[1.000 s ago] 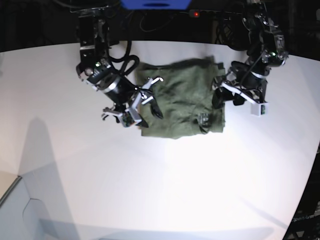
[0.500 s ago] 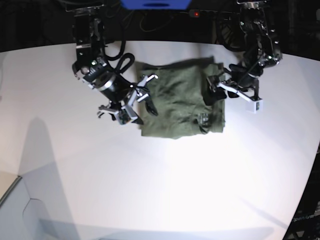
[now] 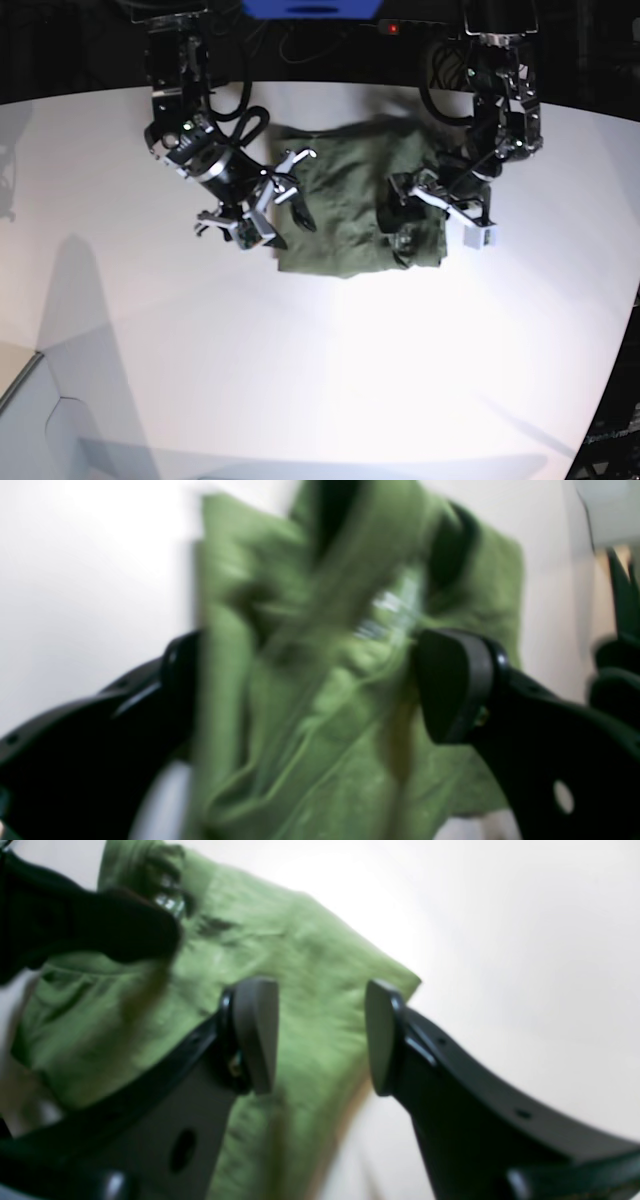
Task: Layout the t-shirt on the table in an organized manner, then fold the t-shirt properly
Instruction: 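Grasp the bundle's opposite edges with both grippers, then release with the right gripper and smooth the bundle's edge with the left gripper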
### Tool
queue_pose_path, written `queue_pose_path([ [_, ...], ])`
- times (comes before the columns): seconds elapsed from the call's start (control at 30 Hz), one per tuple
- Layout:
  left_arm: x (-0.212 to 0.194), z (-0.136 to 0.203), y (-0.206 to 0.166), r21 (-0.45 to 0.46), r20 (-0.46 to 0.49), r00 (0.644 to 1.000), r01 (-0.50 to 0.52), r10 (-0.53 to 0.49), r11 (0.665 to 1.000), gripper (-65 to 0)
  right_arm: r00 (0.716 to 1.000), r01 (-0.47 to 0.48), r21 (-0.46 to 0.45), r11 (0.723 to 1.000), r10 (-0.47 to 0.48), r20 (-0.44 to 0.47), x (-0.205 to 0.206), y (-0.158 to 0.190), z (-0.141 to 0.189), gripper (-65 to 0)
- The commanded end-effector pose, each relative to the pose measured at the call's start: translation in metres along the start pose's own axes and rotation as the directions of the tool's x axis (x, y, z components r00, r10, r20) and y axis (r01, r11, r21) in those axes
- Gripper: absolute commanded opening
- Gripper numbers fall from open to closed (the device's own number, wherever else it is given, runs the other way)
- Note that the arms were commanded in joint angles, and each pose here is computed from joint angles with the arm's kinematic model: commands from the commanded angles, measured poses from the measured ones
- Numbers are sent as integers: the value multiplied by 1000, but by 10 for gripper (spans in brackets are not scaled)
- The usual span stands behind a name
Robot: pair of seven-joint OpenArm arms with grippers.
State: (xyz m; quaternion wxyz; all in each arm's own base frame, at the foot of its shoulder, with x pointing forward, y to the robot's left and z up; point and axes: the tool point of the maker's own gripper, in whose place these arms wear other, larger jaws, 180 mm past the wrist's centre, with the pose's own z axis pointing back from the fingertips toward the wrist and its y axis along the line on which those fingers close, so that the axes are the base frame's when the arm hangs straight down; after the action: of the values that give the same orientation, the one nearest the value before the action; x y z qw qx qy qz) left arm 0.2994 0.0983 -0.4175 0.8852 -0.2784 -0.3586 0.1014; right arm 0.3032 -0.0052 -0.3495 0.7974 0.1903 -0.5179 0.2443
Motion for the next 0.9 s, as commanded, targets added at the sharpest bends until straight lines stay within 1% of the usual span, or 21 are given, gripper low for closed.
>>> queue_pose_path([
  [0.0,-19,0,2,14,-86,996,14,-13,1000,-83,997,-9,-1,1000,9,74,23,-1,1,-361],
  [0.07,-25,-3,-4,0,-105,994,33,-32,999,-129,996,-26,-7,1000,26,81,27,-4,4,-361],
  [0.1,-26,-4,-7,-7,-108,993,37,-38,999,-170,996,-33,-10,999,34,84,29,-5,5,-361],
  [0.17,-27,-5,-8,-10,-109,993,41,-42,999,-290,994,-42,-16,999,43,97,35,-6,7,-361],
  [0.2,-28,-6,-7,-7,-114,993,39,-40,999,-360,994,-47,-18,999,49,94,35,-6,8,-361],
  [0.23,-27,-8,-6,-7,-115,993,37,-38,999,-413,995,-52,-22,998,54,90,36,-7,9,-361],
  [0.3,-25,-14,-4,-6,-127,991,32,-32,999,-504,994,-58,-56,997,63,86,39,-19,16,-361],
  [0.43,-18,-24,10,18,-149,989,28,-25,999,-647,995,-51,-145,988,63,79,42,-48,31,-360],
  [0.5,-13,-31,11,16,-166,985,50,-47,999,-648,996,-47,-188,981,61,70,41,-61,39,-360],
  [0.57,-2,-39,12,12,-201,969,149,-143,989,-647,997,-36,-226,973,49,53,34,-72,49,-360],
  [0.6,3,-43,9,4,-220,955,206,-200,979,-648,998,-34,-241,970,48,52,33,-76,54,-360],
  [0.67,12,-52,0,-22,-252,903,354,-348,935,-648,998,-28,-269,963,40,39,27,-82,64,-360],
  [0.7,16,-57,-7,-37,-266,868,426,-420,904,-648,999,-25,-280,960,37,35,25,-83,68,-360],
  [0.73,22,-61,-14,-50,-275,826,499,-493,865,-648,999,-24,-291,956,35,31,23,-86,72,-360],
  [0.77,28,-66,-22,-65,-280,774,575,-568,816,-648,999,-22,-302,953,32,26,20,-88,77,-360],
  [0.83,37,-75,-39,-88,-281,662,704,-695,705,-648,1000,-18,-322,947,24,15,15,-92,84,-360],
  [0.87,39,-79,-48,-100,-281,592,765,-756,636,-648,1000,-18,-335,942,23,12,14,-95,89,-360],
])
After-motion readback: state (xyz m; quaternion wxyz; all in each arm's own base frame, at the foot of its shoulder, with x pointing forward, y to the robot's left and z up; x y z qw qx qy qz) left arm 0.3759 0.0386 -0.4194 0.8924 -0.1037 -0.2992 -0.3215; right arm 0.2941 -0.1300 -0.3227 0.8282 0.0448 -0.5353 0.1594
